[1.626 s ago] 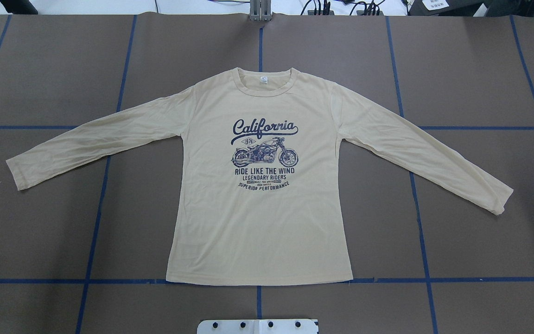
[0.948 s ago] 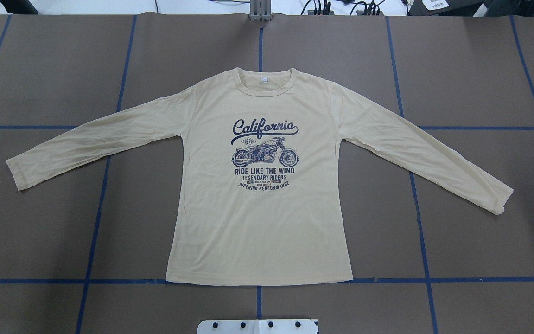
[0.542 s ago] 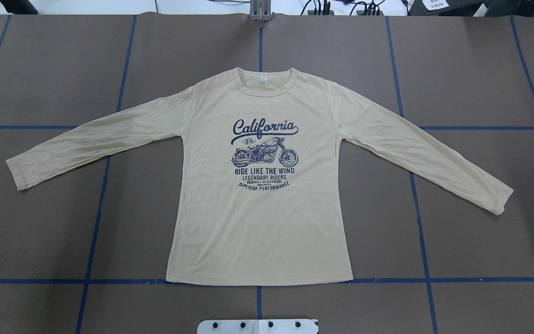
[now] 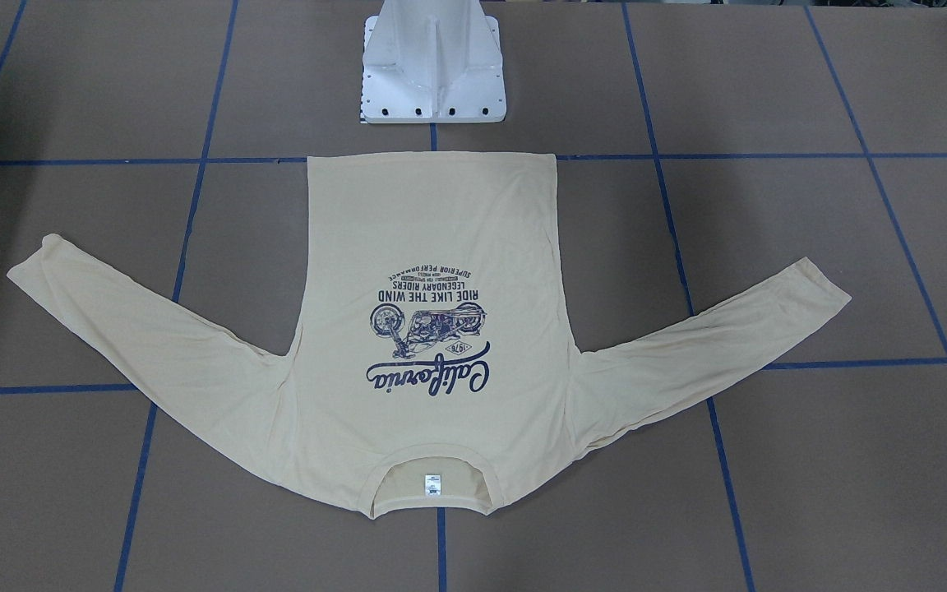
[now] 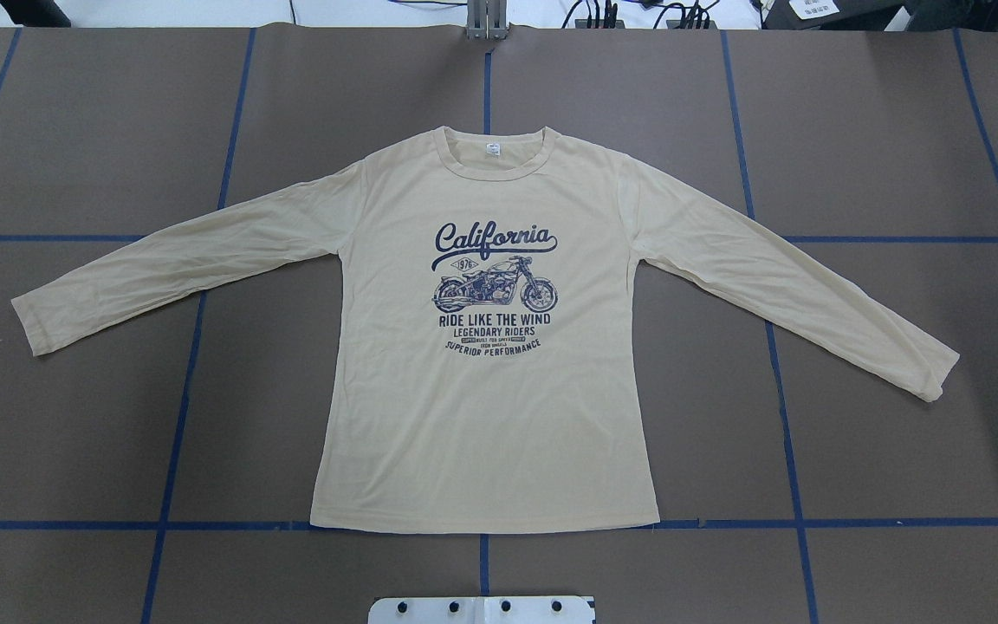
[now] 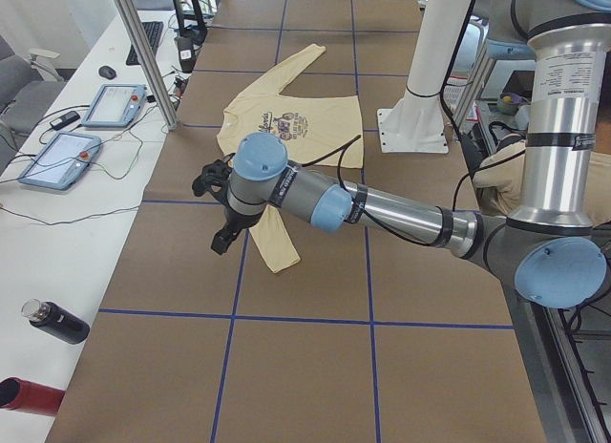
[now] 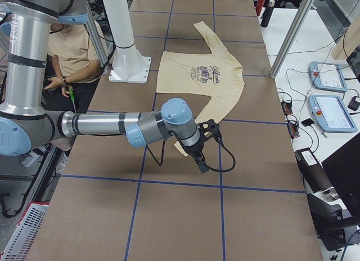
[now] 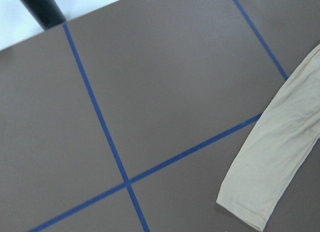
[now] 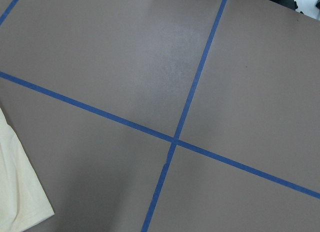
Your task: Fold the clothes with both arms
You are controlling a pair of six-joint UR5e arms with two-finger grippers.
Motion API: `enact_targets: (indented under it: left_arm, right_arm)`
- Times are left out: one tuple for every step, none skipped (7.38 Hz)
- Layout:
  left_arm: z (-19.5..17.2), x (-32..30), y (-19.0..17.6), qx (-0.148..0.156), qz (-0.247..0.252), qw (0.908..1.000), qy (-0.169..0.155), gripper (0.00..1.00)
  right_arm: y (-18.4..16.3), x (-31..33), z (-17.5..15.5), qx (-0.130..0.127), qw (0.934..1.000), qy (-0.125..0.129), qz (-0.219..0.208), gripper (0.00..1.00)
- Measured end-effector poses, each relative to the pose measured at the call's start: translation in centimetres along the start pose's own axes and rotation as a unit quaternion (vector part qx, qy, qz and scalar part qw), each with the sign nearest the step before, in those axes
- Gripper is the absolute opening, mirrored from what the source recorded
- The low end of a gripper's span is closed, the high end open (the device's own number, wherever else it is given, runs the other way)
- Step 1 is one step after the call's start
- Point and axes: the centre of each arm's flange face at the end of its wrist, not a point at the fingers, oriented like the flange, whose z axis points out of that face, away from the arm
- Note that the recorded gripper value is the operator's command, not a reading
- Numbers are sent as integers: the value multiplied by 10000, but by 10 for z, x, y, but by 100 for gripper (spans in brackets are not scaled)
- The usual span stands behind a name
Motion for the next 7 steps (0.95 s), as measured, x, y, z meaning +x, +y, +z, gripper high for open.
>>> enact_targets:
  left_arm:
    - [-1, 0, -11, 145, 167, 9998, -18, 100]
    - [-3, 1, -15, 221, 261, 9994, -26, 100]
    - [-5, 4, -14, 323, 388, 9987, -42, 100]
    - [-6, 8, -7, 452, 545, 9975, -45, 100]
    - [-4, 10, -2, 528, 660, 9964, -29, 100]
    - [-1, 13, 0, 555, 732, 9958, -3, 100]
    - [1, 15, 1, 561, 766, 9955, 12, 100]
  right_arm:
    - [-2, -1, -1, 37, 10000, -7, -18, 100]
    - [-4, -4, -2, 75, 9999, -46, -60, 100]
    - [-7, -11, 0, 109, 9998, -122, -143, 100]
    - [-14, -27, 8, 132, 9995, -237, -148, 100]
    - [-22, -52, 20, 196, 9990, -392, 97, 100]
    - [-29, -82, 35, 286, 9971, -535, 450, 100]
    - [-33, -114, 54, 356, 9945, -592, 791, 100]
